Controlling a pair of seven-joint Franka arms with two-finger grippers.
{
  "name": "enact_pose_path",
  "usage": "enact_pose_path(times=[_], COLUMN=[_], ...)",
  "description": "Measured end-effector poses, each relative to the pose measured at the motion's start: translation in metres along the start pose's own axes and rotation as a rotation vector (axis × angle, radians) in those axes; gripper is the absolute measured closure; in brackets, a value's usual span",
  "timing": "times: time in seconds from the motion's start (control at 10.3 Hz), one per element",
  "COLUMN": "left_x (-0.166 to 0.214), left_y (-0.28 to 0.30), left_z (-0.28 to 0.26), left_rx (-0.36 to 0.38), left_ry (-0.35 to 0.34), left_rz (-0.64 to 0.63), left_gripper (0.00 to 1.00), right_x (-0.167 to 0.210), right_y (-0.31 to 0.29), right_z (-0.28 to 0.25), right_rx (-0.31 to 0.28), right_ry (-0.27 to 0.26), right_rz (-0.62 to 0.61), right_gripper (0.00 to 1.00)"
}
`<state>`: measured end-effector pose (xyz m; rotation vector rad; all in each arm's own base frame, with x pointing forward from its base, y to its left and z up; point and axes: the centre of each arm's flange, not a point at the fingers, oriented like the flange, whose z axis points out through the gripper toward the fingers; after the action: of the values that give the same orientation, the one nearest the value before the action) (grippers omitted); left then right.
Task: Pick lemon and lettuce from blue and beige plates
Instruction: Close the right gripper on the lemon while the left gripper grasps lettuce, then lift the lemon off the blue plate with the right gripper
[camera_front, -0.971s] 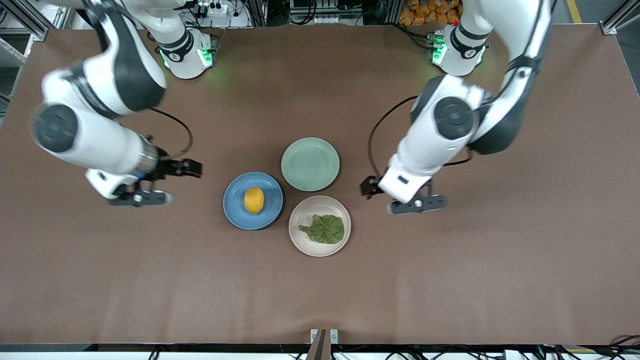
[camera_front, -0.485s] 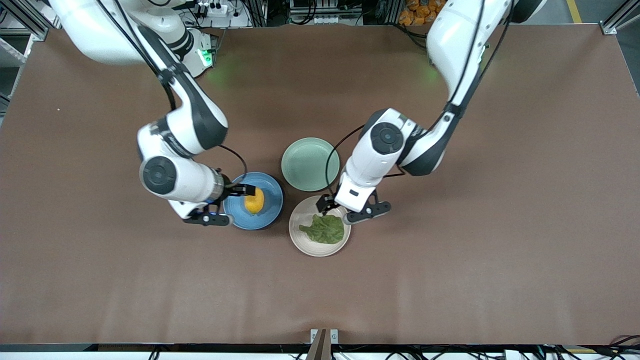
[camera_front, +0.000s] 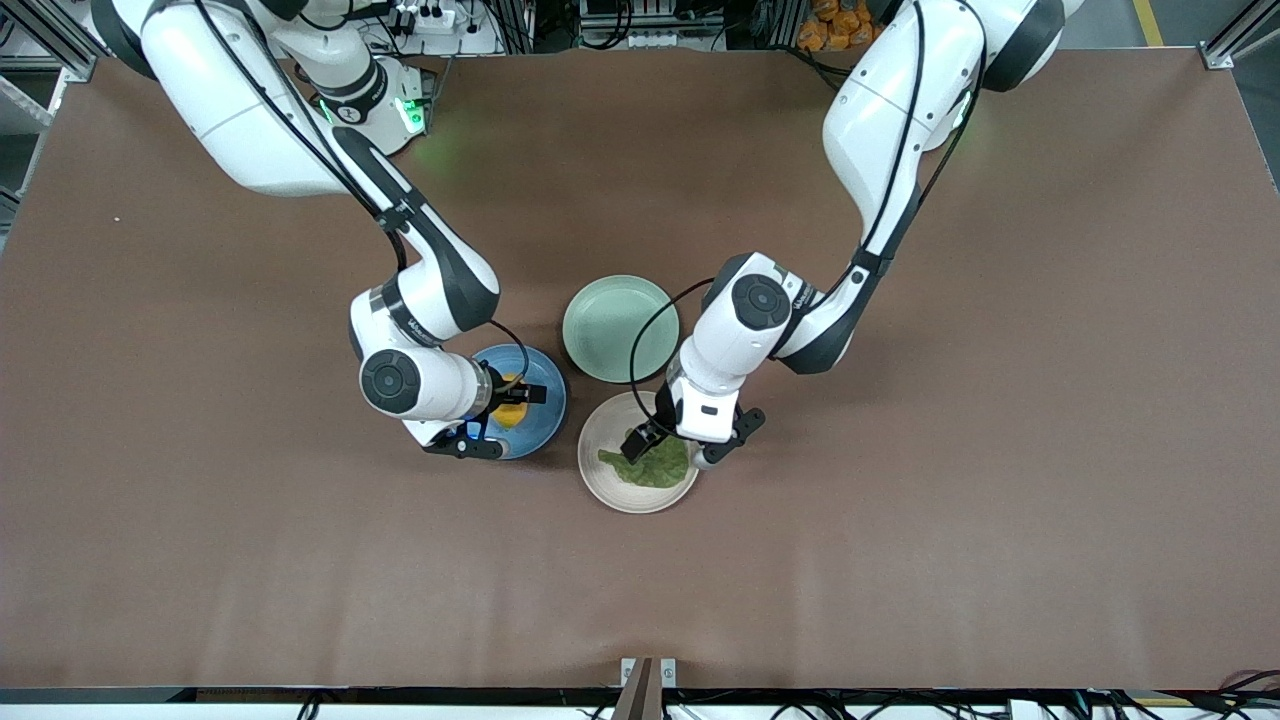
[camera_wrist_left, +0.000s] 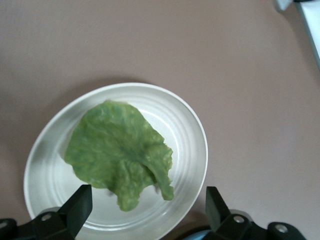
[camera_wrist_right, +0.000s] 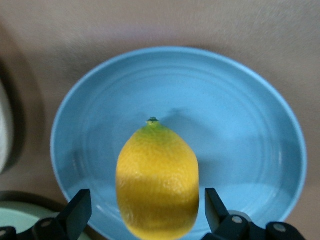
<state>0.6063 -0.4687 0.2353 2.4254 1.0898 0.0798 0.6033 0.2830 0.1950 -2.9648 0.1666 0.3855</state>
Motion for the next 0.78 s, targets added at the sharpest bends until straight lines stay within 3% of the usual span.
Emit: enact_pose_path(times=[0.19, 0.49, 0.58, 0.78], left_x=[0.006, 0.007, 0.008, 0.014], left_y=[-0.008, -0.018, -0.02, -0.021], left_z=[0.011, 0.027, 0.033, 0.045], left_rx=[0.003, 0.013, 0.014, 0.006], left_ry=[-0.055, -0.118, -0.136, -0.165], left_rz=[-0.196, -0.377, -0.416, -0.484], left_gripper=[0.0, 0.0, 0.0, 0.0], right_x=[-0.001, 0.001, 0.003, 0.009], right_y=[0.002, 0.002, 0.0, 0.009], right_z=[0.01, 0.006, -0.004, -0.065], right_rx=[-0.005, -0.001, -0.002, -0.049], right_ry=[-0.015, -0.009, -0.01, -0.083], right_rz=[0.005, 0.034, 0.036, 0.053], right_gripper=[0.0, 0.37, 0.37, 0.37])
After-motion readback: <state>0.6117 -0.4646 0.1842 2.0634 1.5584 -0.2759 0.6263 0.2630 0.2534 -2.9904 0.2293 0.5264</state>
